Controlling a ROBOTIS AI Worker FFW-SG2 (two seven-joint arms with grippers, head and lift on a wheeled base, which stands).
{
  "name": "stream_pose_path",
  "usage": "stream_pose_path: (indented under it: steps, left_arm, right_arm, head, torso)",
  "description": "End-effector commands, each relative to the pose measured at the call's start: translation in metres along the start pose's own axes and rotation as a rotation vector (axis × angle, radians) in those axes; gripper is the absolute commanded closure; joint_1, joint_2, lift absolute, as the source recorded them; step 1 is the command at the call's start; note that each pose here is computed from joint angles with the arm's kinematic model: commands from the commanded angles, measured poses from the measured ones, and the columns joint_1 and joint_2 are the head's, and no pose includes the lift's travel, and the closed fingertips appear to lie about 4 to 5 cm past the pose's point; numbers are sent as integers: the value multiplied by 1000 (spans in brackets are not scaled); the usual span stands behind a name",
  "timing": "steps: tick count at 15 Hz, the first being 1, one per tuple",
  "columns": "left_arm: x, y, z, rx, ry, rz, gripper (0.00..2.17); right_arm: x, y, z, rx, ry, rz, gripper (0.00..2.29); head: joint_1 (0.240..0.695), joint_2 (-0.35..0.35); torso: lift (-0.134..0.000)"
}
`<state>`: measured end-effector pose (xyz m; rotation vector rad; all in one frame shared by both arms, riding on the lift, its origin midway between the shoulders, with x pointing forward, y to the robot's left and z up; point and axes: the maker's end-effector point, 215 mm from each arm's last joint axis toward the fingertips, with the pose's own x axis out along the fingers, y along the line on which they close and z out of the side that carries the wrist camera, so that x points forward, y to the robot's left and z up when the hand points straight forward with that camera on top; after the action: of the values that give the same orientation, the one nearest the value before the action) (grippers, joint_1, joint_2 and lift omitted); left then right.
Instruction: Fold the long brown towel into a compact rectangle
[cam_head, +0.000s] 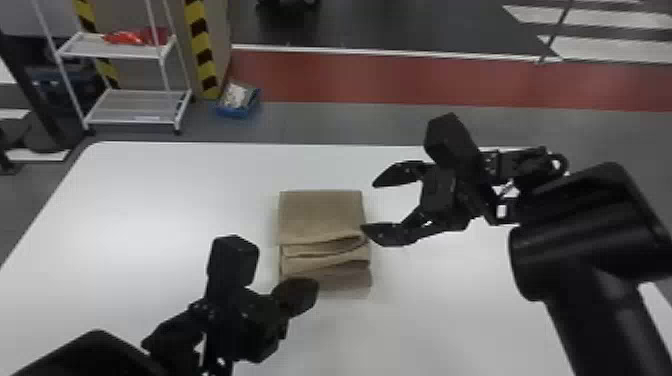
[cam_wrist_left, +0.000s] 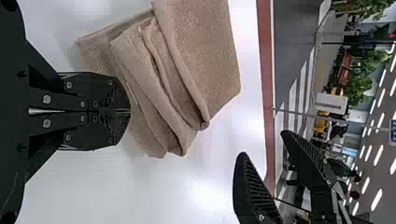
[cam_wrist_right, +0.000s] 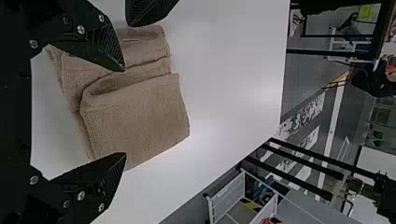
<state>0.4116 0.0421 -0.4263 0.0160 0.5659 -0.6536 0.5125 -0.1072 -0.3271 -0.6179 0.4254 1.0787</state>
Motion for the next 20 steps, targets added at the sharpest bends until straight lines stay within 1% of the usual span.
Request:
stream_pose_path:
  steps: [1, 2, 3, 4, 5, 6, 7, 8, 9, 10, 11, 12, 13, 14, 15, 16, 17, 18, 20]
  left_arm:
    - [-36, 12, 18, 16, -15, 31, 1477]
    - [-44, 22, 30, 29, -42, 53, 1477]
    - [-48, 37, 41, 38, -70, 83, 1477]
    - [-48, 53, 57, 60, -119, 114, 1474]
    - [-49, 70, 80, 80, -190, 147, 1474]
    - [-50, 83, 100, 97, -249, 177, 1406]
    - [-51, 95, 121, 118, -307, 205, 1150]
    - [-54, 109, 139, 129, -351, 233, 768]
    - [-55, 119, 149, 130, -375, 255, 360]
    - [-57, 129, 160, 138, -404, 277, 110]
    - [-63, 141, 174, 145, -458, 328, 83]
    - [-66, 153, 181, 148, -494, 377, 83]
    - [-76, 160, 195, 153, -576, 432, 83]
    - [-79, 166, 195, 142, -613, 470, 83]
    - [-82, 172, 195, 134, -641, 499, 83]
    - [-88, 179, 197, 122, -690, 532, 83]
    - [-87, 186, 192, 110, -697, 549, 83]
    - [-84, 190, 186, 100, -696, 557, 83]
    - [-74, 197, 165, 70, -655, 573, 83]
  right_arm:
    - [-10, -12, -3, 7, -22, -45, 56]
    - [-15, -22, 1, -3, -49, -76, 56]
    - [-18, -29, 1, 4, -67, -99, 56]
    - [-22, -39, 4, 14, -94, -137, 56]
    - [-28, -49, 11, 20, -146, -187, 56]
    - [-35, -59, 20, 25, -208, -244, 56]
    - [-43, -67, 34, 25, -295, -309, 56]
    - [-46, -73, 34, 75, -340, -359, 60]
    - [-47, -76, 32, 125, -363, -388, 60]
    - [-48, -77, 31, 179, -390, -415, 63]
    - [-47, -77, 26, 229, -403, -456, 70]
    - [-50, -78, 22, 268, -416, -501, 73]
    - [-50, -76, 15, 321, -427, -528, 76]
    - [-50, -75, 6, 365, -436, -554, 87]
    - [-49, -75, 0, 391, -436, -576, 90]
    - [-50, -74, -7, 429, -445, -608, 90]
    - [-50, -71, -14, 466, -454, -628, 90]
    - [-53, -72, -16, 484, -468, -665, 90]
    - [-49, -72, -21, 524, -464, -714, 90]
  head:
    - [695, -80]
    - [695, -78]
    - [695, -73]
    - [695, -59]
    - [695, -51]
    - [695, -45]
    - [695, -36]
    - [695, -30]
    - [695, -19]
    - [674, -14]
    - [659, -9]
    - [648, -3]
    - [637, 3]
    - [629, 8]
    - [621, 15]
    - [617, 21]
    - [617, 22]
    - [619, 23]
    - [632, 23]
  torso:
    - [-123]
    - [-123]
    - [-123]
    - [-123]
    - [-123]
    - [-123]
    - [-123]
    - [-123]
    - [-123]
    - [-123]
    - [-123]
    - [-123]
    - [-123]
    - [-123]
    - [-123]
    - [-123]
    - [-123]
    - [-123]
    - [-123]
